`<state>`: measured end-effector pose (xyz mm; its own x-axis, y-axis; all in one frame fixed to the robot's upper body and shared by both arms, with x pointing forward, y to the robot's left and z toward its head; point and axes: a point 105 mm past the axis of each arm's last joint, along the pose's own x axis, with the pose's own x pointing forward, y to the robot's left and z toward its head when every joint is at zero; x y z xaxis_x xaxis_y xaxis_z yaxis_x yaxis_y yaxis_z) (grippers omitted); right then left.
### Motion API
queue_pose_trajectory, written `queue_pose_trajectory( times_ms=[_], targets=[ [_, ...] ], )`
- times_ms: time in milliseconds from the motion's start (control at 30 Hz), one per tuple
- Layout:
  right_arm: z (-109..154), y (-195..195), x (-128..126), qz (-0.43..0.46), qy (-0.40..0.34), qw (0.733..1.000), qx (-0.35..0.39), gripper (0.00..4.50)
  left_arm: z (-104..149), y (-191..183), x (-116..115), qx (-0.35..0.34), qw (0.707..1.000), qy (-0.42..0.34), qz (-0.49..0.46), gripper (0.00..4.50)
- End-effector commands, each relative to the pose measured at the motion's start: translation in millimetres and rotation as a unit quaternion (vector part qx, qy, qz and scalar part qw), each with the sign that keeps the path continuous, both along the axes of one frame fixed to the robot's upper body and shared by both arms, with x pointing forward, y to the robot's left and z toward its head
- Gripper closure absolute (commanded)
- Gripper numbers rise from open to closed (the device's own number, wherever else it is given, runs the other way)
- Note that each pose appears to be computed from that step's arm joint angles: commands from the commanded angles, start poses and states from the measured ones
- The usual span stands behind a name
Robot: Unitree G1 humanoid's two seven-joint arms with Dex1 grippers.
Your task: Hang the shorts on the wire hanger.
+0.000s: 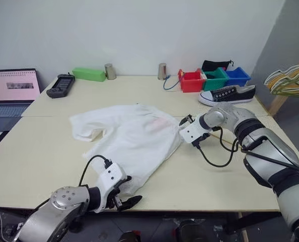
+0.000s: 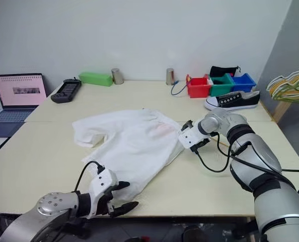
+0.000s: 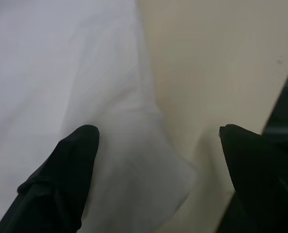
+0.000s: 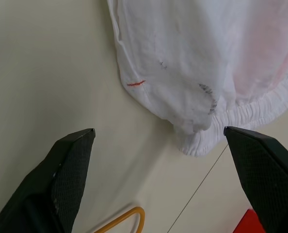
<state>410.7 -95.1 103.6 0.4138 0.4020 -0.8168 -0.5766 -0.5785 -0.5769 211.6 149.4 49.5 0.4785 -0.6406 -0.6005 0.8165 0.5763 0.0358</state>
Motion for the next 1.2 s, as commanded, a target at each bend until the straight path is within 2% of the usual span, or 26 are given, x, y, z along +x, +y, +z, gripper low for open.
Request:
queue_pose_trajectory(
  times_ms=[33,233,400,433,500,667,933,1067,1133,1200],
  targets=[
    [0.3,8.1,7.4,-0.007,-0.030,1.000,-0.001,0.00,-3.5,0.2,7.0,0.022,0.999,-0.024,-0.006,0.28],
    [2.2,26.3,17.6,-0.012,-0.081,0.997,0.011,0.00,-9.3,2.5,9.1,0.037,0.999,-0.028,-0.009,0.28],
    [0.6,38.2,15.5,0.002,-0.084,0.996,0.018,0.00,-10.1,7.5,8.4,0.043,0.999,-0.024,0.000,0.28],
    [-0.2,38.8,15.2,0.004,-0.084,0.996,0.016,0.00,-10.7,9.0,8.4,0.045,0.999,-0.023,0.004,0.56],
    [-1.2,40.8,14.7,0.005,-0.084,0.996,0.018,0.00,-11.4,10.8,8.0,0.046,0.999,-0.022,0.007,0.83],
    [-3.4,41.6,14.9,0.004,-0.086,0.996,0.018,1.39,-11.8,14.4,8.9,0.052,0.998,-0.023,0.013,2.09],
    [-4.1,38.8,16.0,-0.003,-0.088,0.996,0.019,3.13,-11.3,19.7,7.8,0.058,0.998,-0.021,0.017,3.61],
    [-4.0,35.9,16.1,-0.009,-0.082,0.996,0.023,4.16,-10.2,23.8,9.5,0.063,0.998,-0.022,0.017,4.50],
    [-5.4,32.7,16.0,-0.012,-0.080,0.997,0.020,4.47,-9.7,25.5,10.7,0.064,0.998,-0.022,0.017,4.50],
    [-7.9,28.7,15.4,-0.015,-0.077,0.997,0.018,4.47,-9.8,26.9,12.1,0.067,0.997,-0.023,0.016,4.50]
  ],
)
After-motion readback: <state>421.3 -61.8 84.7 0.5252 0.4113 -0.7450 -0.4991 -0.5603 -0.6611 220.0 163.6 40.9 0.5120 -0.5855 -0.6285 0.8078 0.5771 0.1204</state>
